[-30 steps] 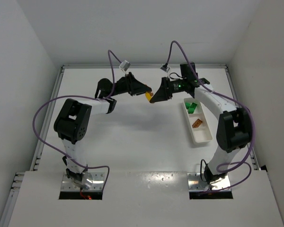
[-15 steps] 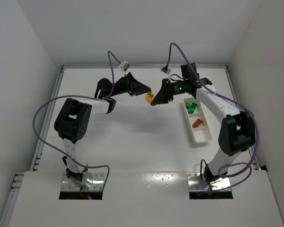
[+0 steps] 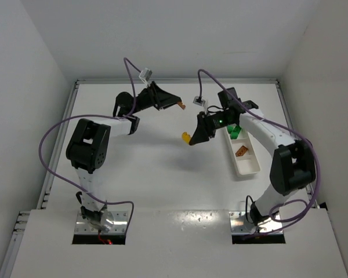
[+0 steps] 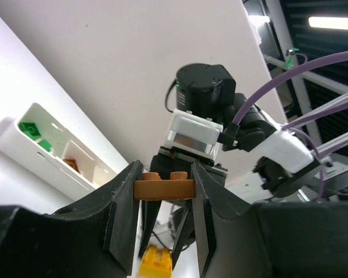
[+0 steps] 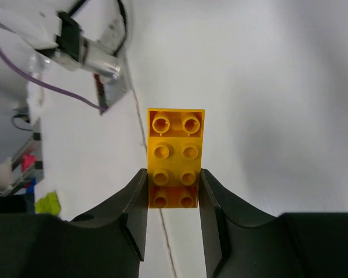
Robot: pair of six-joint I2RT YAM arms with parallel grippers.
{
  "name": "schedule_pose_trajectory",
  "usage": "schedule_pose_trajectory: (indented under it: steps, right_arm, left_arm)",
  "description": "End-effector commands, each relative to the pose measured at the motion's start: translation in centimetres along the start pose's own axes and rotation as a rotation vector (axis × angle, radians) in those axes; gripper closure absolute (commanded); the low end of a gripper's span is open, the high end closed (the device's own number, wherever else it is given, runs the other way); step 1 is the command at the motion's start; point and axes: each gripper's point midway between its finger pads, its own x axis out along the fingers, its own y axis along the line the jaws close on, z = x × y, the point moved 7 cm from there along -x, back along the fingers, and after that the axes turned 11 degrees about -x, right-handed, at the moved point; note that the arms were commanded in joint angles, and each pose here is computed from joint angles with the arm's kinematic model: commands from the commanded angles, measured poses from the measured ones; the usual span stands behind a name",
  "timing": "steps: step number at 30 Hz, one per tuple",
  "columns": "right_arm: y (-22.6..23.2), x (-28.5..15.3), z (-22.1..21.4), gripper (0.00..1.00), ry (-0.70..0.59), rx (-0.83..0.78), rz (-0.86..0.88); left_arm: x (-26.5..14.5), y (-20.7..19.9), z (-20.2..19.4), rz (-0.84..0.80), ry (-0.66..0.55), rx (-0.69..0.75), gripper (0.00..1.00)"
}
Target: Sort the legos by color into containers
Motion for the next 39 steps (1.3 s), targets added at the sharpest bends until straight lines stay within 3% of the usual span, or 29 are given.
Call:
schedule_pose_trajectory:
  steps: [1, 6, 10, 16, 20, 25, 34, 39]
  right_arm:
    - [0.7, -3.5, -1.3, 1.0, 0.033, -0.064, -0.161]
    - [0.3, -9.1, -4.3, 1.0, 0.0, 0.09, -0.378]
    - [0.1, -11.7, -8.0, 1.0, 0.08, 0.15, -0.59]
    - [-0.9, -14.6, -11.2, 1.0, 0.187, 0.18, -0.752]
    - [-0.2, -16.1, -13.1, 1.0, 0.278, 0.222, -0.76]
    - [0.8, -17.9, -14.7, 1.0, 0.37, 0.164, -0.786]
    - [0.7, -17.7, -16.7, 0.99, 0.467, 0.225, -0.714]
    - [0.0, -17.5, -17.5, 0.84, 0.524, 0.26, -0.69]
  left_arm:
    - [-1.2, -3.6, 0.2, -0.162, -0.013, 0.322, 0.97]
    - [-2.3, -1.7, -1.0, -0.004, -0.012, 0.346, 0.97]
    - [-2.2, -1.0, -1.8, 0.095, 0.014, 0.403, 0.97]
    - [-1.4, 0.2, -3.1, 0.246, 0.102, 0.514, 0.97]
    - [-1.3, 0.4, -3.5, 0.295, 0.134, 0.554, 0.97]
    - [-0.8, 0.6, -4.7, 0.308, 0.175, 0.559, 0.97]
    - [-0.2, 1.5, -5.0, 0.335, 0.208, 0.554, 0.97]
    - [0.1, 1.3, -4.6, 0.328, 0.207, 0.572, 0.97]
